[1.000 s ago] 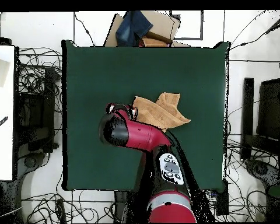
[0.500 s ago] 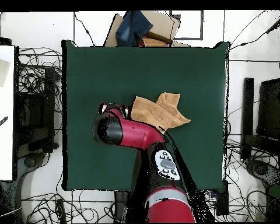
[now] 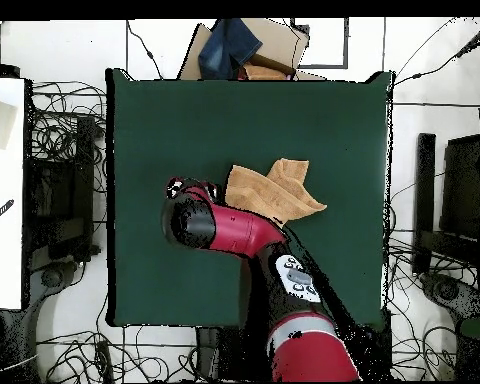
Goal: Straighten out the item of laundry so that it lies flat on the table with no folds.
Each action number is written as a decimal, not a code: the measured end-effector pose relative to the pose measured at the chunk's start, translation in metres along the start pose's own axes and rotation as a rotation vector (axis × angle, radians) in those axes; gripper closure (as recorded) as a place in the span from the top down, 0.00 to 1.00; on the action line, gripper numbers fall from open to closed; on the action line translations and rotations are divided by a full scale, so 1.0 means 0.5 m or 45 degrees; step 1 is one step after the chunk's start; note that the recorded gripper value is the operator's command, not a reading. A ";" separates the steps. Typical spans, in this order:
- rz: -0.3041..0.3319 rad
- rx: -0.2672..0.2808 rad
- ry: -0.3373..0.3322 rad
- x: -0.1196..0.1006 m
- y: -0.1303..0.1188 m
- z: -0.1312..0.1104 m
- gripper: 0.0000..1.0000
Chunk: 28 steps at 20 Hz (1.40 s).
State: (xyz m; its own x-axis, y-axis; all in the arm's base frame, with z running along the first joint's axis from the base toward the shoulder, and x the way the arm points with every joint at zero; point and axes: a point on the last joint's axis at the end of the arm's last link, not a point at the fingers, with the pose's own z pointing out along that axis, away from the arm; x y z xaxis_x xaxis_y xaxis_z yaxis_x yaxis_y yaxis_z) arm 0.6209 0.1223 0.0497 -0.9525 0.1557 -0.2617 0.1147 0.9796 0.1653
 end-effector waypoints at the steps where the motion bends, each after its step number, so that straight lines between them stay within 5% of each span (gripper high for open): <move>1: 0.003 -0.003 0.006 0.003 -0.001 0.000 1.00; 17: 0.038 -0.035 0.085 0.038 -0.015 0.000 1.00; 28: 0.036 -0.068 0.289 0.046 -0.010 -0.014 1.00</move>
State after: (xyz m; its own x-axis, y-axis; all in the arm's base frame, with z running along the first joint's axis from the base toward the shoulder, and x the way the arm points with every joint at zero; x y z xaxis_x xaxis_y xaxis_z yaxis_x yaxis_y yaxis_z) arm 0.5963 0.1202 0.0493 -0.9889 0.1441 -0.0365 0.1326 0.9661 0.2215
